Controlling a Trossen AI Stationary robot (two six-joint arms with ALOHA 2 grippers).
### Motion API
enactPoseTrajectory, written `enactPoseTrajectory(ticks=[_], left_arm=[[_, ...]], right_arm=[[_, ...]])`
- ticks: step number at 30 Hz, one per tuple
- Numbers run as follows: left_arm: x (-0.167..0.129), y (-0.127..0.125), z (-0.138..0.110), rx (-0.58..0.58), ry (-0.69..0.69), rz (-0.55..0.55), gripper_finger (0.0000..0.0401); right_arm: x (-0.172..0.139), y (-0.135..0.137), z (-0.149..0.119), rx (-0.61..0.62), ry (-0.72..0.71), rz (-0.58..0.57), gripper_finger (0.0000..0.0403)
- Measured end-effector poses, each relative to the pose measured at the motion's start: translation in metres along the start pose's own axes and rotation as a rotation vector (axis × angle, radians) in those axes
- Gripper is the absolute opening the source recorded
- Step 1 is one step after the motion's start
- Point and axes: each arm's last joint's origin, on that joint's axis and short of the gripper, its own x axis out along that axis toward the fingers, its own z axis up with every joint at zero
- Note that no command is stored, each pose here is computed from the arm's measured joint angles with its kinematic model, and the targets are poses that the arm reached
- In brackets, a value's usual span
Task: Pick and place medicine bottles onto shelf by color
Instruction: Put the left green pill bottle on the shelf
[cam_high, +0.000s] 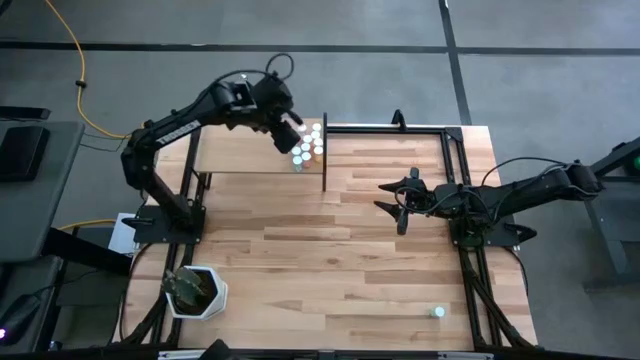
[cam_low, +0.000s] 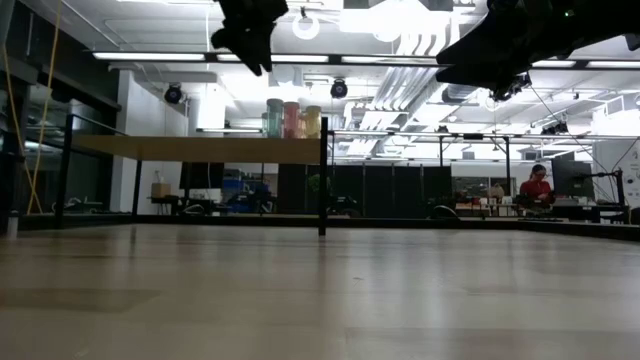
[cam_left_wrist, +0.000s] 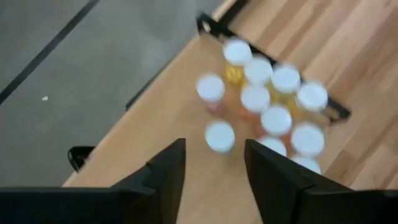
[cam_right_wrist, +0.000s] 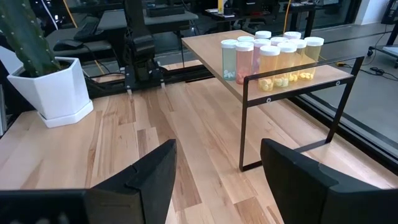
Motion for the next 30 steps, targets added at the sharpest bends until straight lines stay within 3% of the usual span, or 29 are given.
enactPoseTrajectory(ticks=[6,9,14,19,30], left_arm=[[0.023,-0.012,-0.032,0.088,0.081,0.067,0.0059],[0.039,-0.011,-0.047,0.078,0.046,0.087,0.0011],[0.061,-0.001,-0.067,0.004,-0.077,0.015,0.0003],[0.084,0.004,-0.086,-0.044,-0.072,-0.009,0.0001],[0.100,0.002,-0.086,-0.087,-0.175,-0.095,0.0000]], right_arm=[[0.000,0.000,-0.002,-0.003,0.017,-0.002,0.0225],[0.000,0.000,-0.003,0.006,0.030,-0.005,0.0225],[0.000,0.000,-0.003,0.007,0.028,-0.004,0.0225],[0.000,0.000,-0.003,0.010,0.027,-0.004,0.0224],[0.000,0.000,-0.003,0.014,0.028,-0.005,0.0225]])
